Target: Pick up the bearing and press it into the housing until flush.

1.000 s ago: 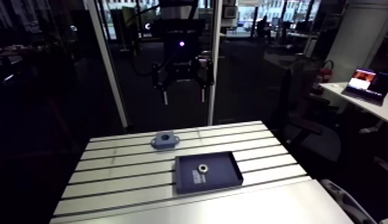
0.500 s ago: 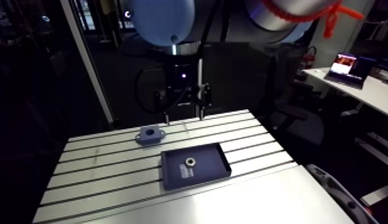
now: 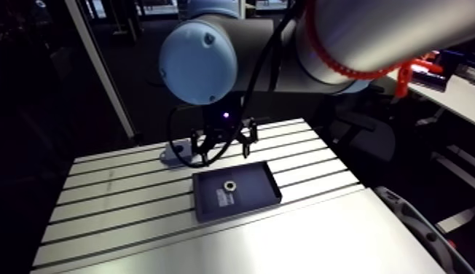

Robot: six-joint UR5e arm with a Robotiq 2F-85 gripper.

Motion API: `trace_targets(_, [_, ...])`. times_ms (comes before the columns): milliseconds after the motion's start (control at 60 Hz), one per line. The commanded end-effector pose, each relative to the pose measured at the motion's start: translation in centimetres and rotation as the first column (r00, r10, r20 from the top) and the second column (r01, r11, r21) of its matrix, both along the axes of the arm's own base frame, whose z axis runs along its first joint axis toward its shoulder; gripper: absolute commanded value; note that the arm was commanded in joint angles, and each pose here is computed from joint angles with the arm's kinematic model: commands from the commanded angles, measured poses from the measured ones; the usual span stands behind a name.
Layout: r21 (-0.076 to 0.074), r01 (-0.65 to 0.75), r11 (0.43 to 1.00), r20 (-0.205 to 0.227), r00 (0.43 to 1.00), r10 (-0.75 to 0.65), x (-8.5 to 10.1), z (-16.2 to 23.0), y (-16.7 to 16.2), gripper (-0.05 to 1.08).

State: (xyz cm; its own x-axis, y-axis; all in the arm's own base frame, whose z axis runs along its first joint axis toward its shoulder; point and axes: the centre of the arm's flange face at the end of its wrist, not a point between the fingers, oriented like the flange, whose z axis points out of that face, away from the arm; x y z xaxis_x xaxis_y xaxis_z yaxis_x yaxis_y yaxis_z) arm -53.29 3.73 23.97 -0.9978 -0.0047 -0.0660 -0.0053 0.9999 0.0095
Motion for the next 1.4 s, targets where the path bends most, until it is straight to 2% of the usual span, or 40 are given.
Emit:
trace_targets(17, [0.0,-0.01,1.0,0.003,1.0,0.01,0.1,-1.7,0.1,0.13])
trace_targets(167, [-0.003,-0.009,1.0,0.012,1.0,0.009,0.2,-2.8,0.1,0.25])
trace_targets(433, [-0.004,-0.008,1.0,0.023,1.0,0.008,0.7,-4.2,0.1,0.28])
trace_targets(500, [-0.002,-0.006,1.0,0.017,1.0,0.006,0.8,-4.4,0.2,0.33])
trace_targets(783, [-0.008,-0.003,1.0,0.04,0.999,0.003,1.2,-5.5,0.2,0.34])
trace_targets(1267, [-0.014,0.011,1.0,0.053,0.999,-0.01,1.4,-6.1,0.8,0.34])
trace_targets(1400, [-0.006,0.008,1.0,0.035,0.999,-0.007,1.3,-6.2,0.9,0.34])
